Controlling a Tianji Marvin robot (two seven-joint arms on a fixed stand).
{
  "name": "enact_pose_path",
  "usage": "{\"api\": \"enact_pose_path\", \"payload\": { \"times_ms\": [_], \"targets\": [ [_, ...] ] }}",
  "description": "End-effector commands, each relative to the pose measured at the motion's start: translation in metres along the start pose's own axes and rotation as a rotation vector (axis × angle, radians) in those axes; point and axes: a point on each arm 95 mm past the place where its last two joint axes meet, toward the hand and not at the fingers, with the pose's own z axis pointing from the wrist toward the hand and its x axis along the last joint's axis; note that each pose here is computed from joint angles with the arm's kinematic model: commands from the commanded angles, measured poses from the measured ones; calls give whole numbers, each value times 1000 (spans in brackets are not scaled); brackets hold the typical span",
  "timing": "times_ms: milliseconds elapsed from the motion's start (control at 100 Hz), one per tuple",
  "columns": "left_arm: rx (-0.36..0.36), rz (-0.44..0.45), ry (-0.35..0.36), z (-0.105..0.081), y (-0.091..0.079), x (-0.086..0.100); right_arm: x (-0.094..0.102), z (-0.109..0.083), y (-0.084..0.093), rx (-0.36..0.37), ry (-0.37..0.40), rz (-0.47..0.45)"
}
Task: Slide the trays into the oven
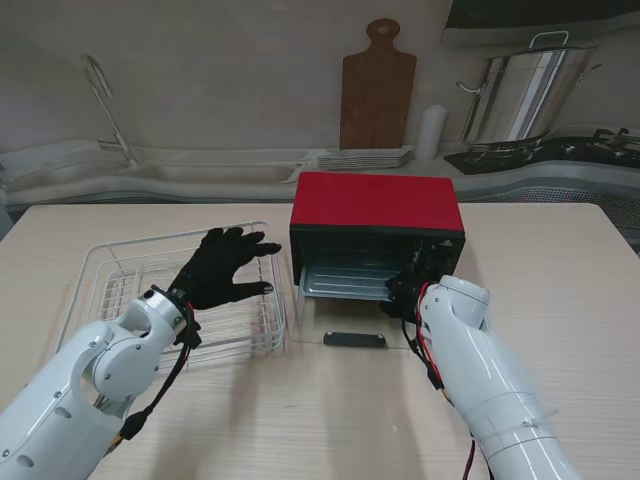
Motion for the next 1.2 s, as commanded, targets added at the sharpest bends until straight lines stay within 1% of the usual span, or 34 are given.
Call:
{"api": "enact_pose_path", "payload": {
  "times_ms": [0, 220, 490, 690, 910, 1190],
  "targets": [
    [-9, -8, 2, 0, 1, 4, -17, 7, -2, 6, -35, 2],
    [-7, -10, -2, 0, 1, 3, -14, 10, -3, -2, -39, 32],
    [-7, -14, -6, -1, 1, 3, -13, 13, -2, 6, -55, 70],
    [-3, -15, -7, -1, 1, 2, -14, 13, 0, 20, -64, 77],
    [1, -15, -9, -1, 1, 2, -16, 13, 3, 35, -63, 47],
    [5, -16, -8, -2, 1, 2, -18, 14, 11, 15, -54, -17]
  ]
}}
